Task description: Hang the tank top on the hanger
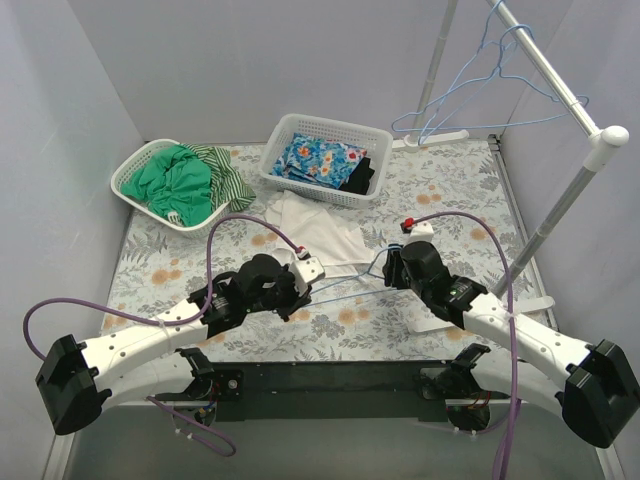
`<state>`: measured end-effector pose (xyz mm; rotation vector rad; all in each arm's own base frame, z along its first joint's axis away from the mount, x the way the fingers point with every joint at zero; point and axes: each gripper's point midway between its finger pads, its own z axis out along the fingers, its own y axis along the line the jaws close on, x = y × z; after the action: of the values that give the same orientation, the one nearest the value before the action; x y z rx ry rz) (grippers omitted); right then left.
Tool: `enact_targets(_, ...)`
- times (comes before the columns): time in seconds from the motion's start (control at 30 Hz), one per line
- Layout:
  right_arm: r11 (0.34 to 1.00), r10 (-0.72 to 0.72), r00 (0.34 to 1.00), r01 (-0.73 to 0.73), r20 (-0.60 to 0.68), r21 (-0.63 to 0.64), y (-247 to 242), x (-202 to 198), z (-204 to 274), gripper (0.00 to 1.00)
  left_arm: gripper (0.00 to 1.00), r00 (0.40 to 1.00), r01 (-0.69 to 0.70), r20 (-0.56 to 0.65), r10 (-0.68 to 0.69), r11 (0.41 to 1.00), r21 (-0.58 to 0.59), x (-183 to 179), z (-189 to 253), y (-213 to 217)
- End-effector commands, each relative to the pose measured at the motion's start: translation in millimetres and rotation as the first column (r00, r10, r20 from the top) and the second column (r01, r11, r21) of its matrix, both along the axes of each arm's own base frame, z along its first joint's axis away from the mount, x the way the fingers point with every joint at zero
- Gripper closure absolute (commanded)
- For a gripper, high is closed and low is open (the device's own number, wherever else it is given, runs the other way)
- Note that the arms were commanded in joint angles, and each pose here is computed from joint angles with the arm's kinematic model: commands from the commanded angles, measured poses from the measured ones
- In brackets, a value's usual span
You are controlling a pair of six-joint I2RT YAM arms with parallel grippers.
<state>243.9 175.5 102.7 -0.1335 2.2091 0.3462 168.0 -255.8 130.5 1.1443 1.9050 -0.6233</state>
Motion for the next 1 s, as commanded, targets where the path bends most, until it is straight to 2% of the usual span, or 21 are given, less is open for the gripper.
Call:
enact_targets(0.0, 0.993, -0.035, 0.996, 0.025, 0.087, 0.113, 4, 4, 25, 0.47, 1.00, 0.997, -0.048, 0.060, 0.054, 0.994, -0.102, 15, 19, -9)
enact_targets(0.13, 0.992, -0.066, 0.994, 0.056, 0.090, 0.116, -3, 4, 25, 0.42, 1.00, 0.998, -0.047, 0.045, 0.052, 0.995, -0.093, 14, 14, -9)
enact_targets(0.43, 0.994, -0.097, 0.995, 0.097, -0.002, 0.047, -10, 8, -1, 0.37, 1.00, 0.998, -0.042, 0.050, 0.048, 0.993, -0.112, 12, 19, -5)
enact_targets(0.73, 0.997, -0.073, 0.995, 0.072, -0.061, -0.013, -14, 23, -16, 0.28, 1.00, 0.997, -0.035, 0.065, 0.044, 0.990, -0.139, 8, 25, -1)
enact_targets(0.97, 0.997, -0.067, 0.994, 0.064, -0.082, -0.036, -10, 32, -19, 0.26, 1.00, 0.995, -0.045, 0.082, 0.059, 0.986, -0.163, 9, 32, 1)
